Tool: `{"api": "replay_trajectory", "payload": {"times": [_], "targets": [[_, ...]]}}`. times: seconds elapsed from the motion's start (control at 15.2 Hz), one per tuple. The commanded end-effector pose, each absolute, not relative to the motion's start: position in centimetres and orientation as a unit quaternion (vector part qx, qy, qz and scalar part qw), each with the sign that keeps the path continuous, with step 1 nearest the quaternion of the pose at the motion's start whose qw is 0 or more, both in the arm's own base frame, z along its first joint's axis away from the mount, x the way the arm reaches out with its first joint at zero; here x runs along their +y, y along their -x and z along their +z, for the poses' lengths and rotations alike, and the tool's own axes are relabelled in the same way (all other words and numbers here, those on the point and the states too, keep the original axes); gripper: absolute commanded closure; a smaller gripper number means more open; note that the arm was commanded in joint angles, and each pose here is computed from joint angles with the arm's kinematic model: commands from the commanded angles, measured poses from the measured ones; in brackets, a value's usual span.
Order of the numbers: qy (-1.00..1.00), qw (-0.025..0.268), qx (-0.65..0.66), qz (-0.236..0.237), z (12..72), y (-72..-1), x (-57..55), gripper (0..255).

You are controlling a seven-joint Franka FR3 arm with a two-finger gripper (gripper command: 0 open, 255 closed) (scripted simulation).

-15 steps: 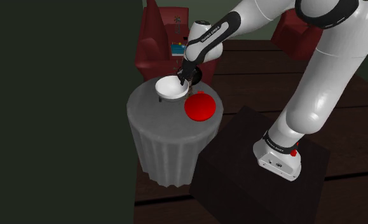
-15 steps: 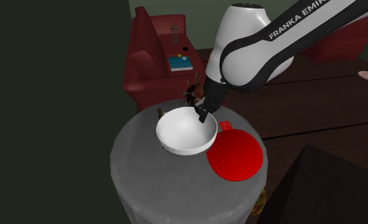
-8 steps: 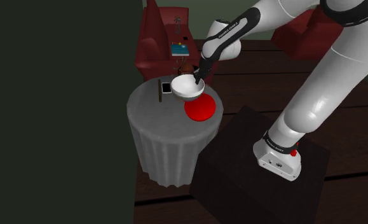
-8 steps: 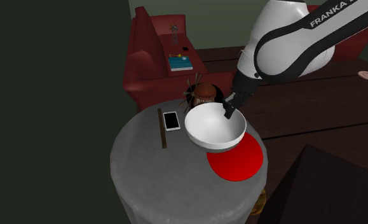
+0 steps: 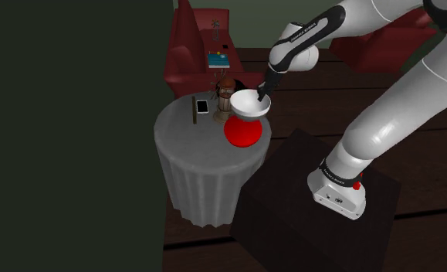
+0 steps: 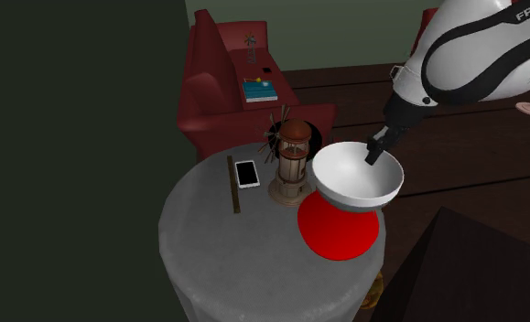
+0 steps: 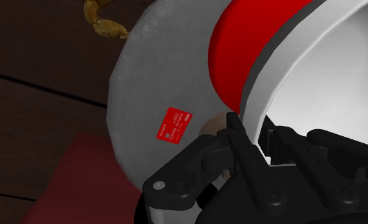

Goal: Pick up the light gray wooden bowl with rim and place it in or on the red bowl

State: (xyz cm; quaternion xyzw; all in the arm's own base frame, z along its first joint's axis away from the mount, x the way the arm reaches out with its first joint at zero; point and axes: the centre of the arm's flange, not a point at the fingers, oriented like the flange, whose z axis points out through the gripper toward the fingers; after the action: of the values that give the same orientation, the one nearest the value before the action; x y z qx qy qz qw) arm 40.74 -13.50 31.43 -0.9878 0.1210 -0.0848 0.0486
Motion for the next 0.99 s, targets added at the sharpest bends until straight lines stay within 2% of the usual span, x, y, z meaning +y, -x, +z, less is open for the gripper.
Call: {"api": "replay_trajectory", "payload": {"times": [0.0,0.92], "targets": [[0.988,0.049,0.120,-0.085,31.1,-40.0,-14.4,255],[0.988,0.049,0.120,-0.085,23.7,-40.0,-14.4,255]]}}
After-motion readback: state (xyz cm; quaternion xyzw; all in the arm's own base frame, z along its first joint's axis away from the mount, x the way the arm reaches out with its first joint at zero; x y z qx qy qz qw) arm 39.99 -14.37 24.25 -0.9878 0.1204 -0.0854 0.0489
